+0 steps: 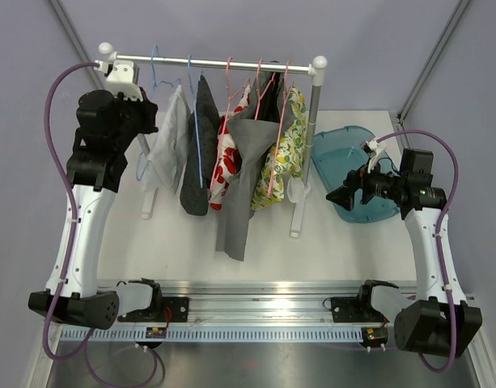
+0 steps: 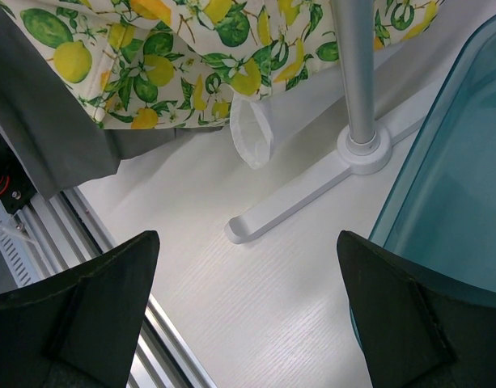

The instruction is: Remove the skirt from the hanger

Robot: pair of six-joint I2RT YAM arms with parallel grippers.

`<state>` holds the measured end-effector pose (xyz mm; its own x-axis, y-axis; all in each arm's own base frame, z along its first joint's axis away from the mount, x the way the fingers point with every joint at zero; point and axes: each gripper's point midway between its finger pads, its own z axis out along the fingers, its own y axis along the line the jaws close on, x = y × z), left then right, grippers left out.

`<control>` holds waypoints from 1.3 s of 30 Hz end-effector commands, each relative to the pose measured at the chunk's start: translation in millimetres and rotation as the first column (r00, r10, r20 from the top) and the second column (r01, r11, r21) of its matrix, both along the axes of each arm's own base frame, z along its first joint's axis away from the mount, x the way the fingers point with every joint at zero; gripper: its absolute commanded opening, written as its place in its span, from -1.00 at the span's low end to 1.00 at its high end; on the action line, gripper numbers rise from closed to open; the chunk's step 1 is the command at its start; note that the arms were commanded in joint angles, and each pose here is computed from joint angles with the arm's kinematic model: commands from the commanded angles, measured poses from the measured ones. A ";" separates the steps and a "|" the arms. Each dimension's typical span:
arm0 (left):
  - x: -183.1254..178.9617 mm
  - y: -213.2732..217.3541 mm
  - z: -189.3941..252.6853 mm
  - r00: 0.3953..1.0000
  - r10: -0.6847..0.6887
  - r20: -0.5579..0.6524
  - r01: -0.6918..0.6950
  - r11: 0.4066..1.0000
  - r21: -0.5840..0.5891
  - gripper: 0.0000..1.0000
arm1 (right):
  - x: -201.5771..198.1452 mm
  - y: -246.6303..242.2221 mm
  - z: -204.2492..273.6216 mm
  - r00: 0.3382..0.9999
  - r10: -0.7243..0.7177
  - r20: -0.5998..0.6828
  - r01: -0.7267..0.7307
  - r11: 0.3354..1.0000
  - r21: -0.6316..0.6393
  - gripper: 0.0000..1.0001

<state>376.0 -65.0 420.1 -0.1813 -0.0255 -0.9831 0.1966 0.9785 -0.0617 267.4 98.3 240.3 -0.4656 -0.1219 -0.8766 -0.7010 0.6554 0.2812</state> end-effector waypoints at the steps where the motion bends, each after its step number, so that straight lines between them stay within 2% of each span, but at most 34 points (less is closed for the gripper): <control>1: -10.9 3.2 77.8 0.963 0.015 0.271 -0.008 1.000 -0.028 -1.00 | 2.0 -0.8 5.2 0.999 0.004 0.053 -0.003 1.000 -0.019 0.99; 9: -28.5 3.2 77.9 0.958 0.010 0.286 0.004 0.999 -0.047 -1.00 | 0.9 -1.6 3.5 0.998 0.008 0.054 -0.007 1.000 -0.023 0.99; 13: -59.7 3.9 67.7 0.956 -0.010 0.294 0.024 0.999 -0.046 -1.00 | -0.9 -1.3 1.8 0.998 0.025 0.060 -0.023 0.999 -0.030 0.99; 16: -94.2 6.1 56.5 0.949 -0.007 0.316 0.036 0.996 -0.085 -1.00 | -3.0 -1.2 0.8 0.997 0.042 0.069 -0.039 0.998 -0.043 0.99; 17: -116.7 7.8 54.5 0.941 0.001 0.338 0.044 0.991 -0.125 -1.00 | -3.8 -0.6 1.3 0.996 0.050 0.073 -0.047 0.998 -0.044 0.99; 19: -137.6 10.2 53.0 0.935 0.026 0.353 0.047 0.979 -0.196 -1.00 | -7.1 0.8 1.8 0.994 0.072 0.079 -0.069 0.996 -0.048 0.99; 22: -176.4 10.9 54.7 0.917 0.022 0.398 0.084 0.966 -0.246 -1.00 | -13.1 4.1 9.0 0.989 0.113 0.097 -0.109 0.993 -0.051 0.99; 27: -231.3 3.1 79.7 0.868 -0.040 0.495 0.196 0.944 -0.267 -1.00 | -33.4 12.3 33.2 0.975 0.195 0.109 -0.191 0.981 -0.042 0.99; 29: -257.4 -4.5 101.1 0.831 -0.092 0.549 0.272 0.928 -0.256 -1.00 | -38.9 16.8 53.5 0.965 0.227 0.134 -0.225 0.974 -0.030 0.99; 33: -289.7 -25.3 143.3 0.754 -0.212 0.621 0.430 0.874 -0.224 -1.00 | -55.5 23.6 82.0 0.956 0.266 0.128 -0.267 0.964 -0.004 0.99; 36: -300.5 -53.5 168.4 0.699 -0.375 0.609 0.587 0.787 -0.189 -1.00 | -61.4 26.1 108.9 0.951 0.260 0.165 -0.263 0.965 -0.002 0.99; 37: -312.8 -67.1 175.7 0.646 -0.459 0.610 0.672 0.721 -0.170 -1.00 | -63.6 26.7 122.6 0.946 0.257 0.200 -0.260 0.966 -0.011 0.99; 39: -312.2 -82.4 184.5 0.591 -0.550 0.590 0.752 0.641 -0.156 -1.00 | -69.4 29.9 138.3 0.942 0.254 0.217 -0.261 0.965 0.006 0.99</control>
